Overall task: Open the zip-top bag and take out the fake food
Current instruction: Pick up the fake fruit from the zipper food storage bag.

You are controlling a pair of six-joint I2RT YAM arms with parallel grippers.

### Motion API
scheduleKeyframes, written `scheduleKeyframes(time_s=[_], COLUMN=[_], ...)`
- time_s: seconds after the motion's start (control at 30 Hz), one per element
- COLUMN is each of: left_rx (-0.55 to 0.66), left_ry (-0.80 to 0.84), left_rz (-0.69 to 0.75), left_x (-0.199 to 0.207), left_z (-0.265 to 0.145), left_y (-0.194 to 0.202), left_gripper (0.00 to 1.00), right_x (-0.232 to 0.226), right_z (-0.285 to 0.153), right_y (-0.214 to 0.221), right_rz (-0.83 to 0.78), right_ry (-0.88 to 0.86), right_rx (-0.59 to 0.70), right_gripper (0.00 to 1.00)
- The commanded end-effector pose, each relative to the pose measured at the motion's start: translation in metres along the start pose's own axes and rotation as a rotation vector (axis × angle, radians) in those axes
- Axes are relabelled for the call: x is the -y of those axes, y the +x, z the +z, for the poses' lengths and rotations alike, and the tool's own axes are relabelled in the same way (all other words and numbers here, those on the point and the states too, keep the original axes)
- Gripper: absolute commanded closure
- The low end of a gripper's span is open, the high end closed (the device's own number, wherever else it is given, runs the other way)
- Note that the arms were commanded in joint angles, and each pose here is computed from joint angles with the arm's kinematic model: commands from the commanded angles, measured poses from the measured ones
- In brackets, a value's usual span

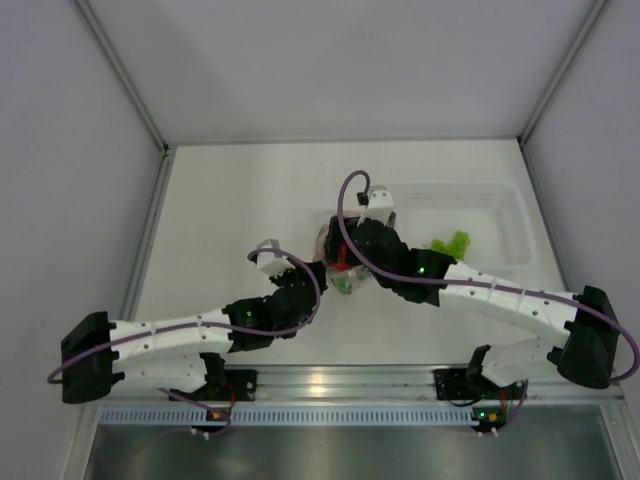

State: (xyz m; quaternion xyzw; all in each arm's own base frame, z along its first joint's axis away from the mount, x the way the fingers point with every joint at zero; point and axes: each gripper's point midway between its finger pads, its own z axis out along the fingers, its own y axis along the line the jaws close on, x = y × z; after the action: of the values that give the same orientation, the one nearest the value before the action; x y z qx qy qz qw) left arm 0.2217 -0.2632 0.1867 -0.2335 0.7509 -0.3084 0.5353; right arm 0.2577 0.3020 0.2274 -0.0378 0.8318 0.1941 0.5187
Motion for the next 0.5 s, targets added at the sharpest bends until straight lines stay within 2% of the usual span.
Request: scheduleKeyframes(time_s=[0.0,0.17,0.33,0.47], left_rx=[-0.011,0.024,0.003,-0.018], left_ry=[-0.157,-0.163,-0.133,-0.102], left_rz=[0.171,0.16,0.13,0.108], left_x=[-0.059,-0.058,-0.051,-0.043], left_z=[0.011,0.016,0.014,0.01], left_y=[-0.003,-0.029,-0.032,-0.032], left_gripper=[1.0,1.0,1.0,1.0], right_x=[-0.084,-0.08,-0.068,-0.072], right_z=[-0.057,-0.057,-0.047,-0.036], right_y=[-0.08,-0.051,-0.041,-0.034], right_rz=[0.086,-0.042,-0.047,-0.061], right_ry=[-0.465,-0.506,-0.48,-0.485], right_rx=[0.16,0.107,0.13,0.1], right_gripper=[1.0,1.0,1.0,1.0])
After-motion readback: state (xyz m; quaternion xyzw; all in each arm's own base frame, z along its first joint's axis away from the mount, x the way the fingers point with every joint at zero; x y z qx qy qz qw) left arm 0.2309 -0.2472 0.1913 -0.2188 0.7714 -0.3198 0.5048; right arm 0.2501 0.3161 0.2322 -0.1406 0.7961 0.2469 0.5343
